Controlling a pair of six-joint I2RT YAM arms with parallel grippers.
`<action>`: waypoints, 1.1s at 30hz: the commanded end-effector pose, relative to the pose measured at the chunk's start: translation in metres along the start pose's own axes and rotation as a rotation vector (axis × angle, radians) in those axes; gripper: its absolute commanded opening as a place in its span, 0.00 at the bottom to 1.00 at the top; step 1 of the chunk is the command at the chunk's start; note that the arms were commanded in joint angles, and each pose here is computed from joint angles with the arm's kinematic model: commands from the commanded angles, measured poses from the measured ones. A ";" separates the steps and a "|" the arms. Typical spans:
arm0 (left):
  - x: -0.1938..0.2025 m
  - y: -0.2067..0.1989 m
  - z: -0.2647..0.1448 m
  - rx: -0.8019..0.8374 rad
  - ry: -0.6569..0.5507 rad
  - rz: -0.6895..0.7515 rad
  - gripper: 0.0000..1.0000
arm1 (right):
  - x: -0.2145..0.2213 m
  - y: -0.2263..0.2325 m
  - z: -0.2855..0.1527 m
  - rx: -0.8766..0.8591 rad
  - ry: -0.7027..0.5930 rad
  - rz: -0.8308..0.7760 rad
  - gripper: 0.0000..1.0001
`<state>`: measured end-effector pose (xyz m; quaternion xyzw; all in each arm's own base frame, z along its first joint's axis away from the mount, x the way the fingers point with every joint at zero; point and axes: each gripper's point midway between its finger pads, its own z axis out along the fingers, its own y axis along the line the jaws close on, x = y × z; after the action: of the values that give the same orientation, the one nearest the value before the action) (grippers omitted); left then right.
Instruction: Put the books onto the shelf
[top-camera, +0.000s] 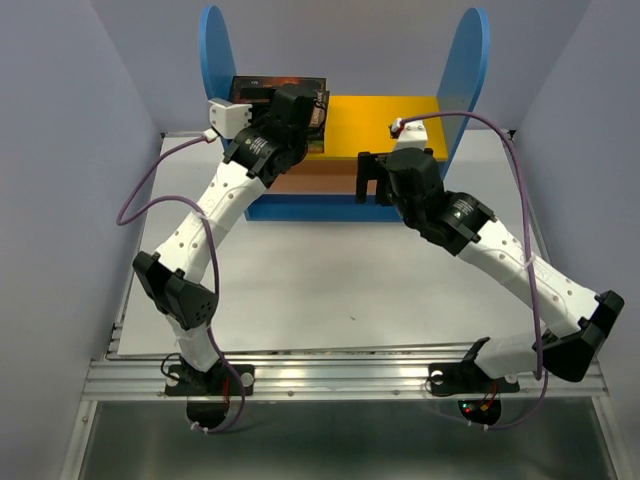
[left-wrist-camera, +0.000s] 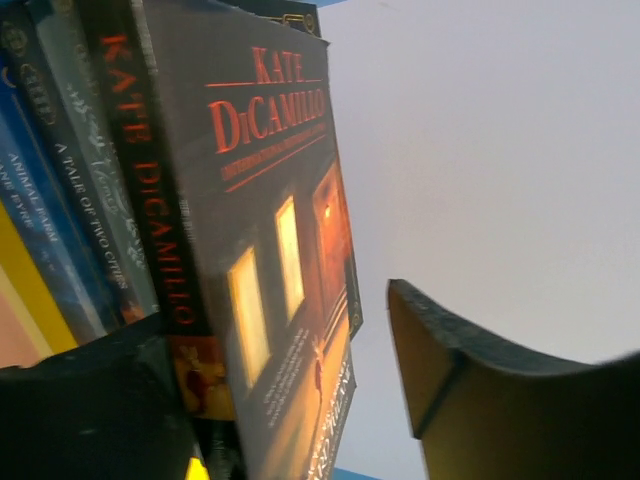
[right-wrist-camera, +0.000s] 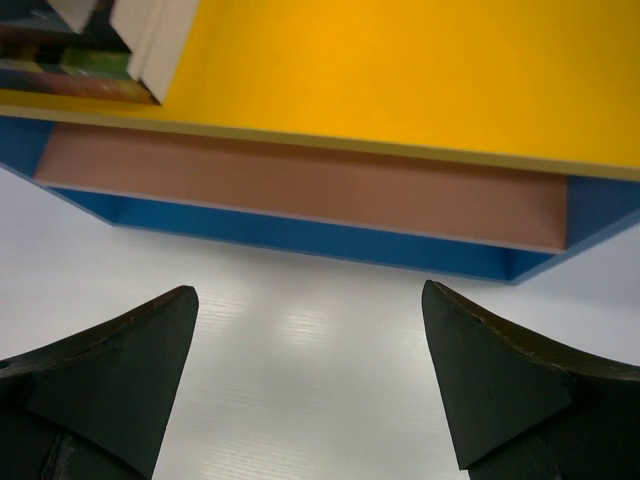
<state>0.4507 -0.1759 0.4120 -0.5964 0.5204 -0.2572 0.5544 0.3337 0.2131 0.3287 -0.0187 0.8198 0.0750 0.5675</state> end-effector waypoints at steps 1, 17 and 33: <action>-0.018 -0.002 -0.009 0.009 0.004 0.019 0.83 | -0.043 0.028 0.001 -0.113 -0.096 0.024 1.00; -0.018 0.016 -0.022 0.023 0.105 0.147 0.99 | -0.104 0.090 0.034 -0.277 -0.175 -0.050 0.96; -0.036 -0.002 -0.029 0.123 0.098 0.180 0.97 | -0.109 0.129 0.051 -0.402 -0.177 -0.097 0.54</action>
<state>0.4191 -0.1694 0.4044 -0.5082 0.6040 -0.2571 0.5576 0.4044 0.3362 0.3945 -0.1569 0.7632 0.1861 0.5985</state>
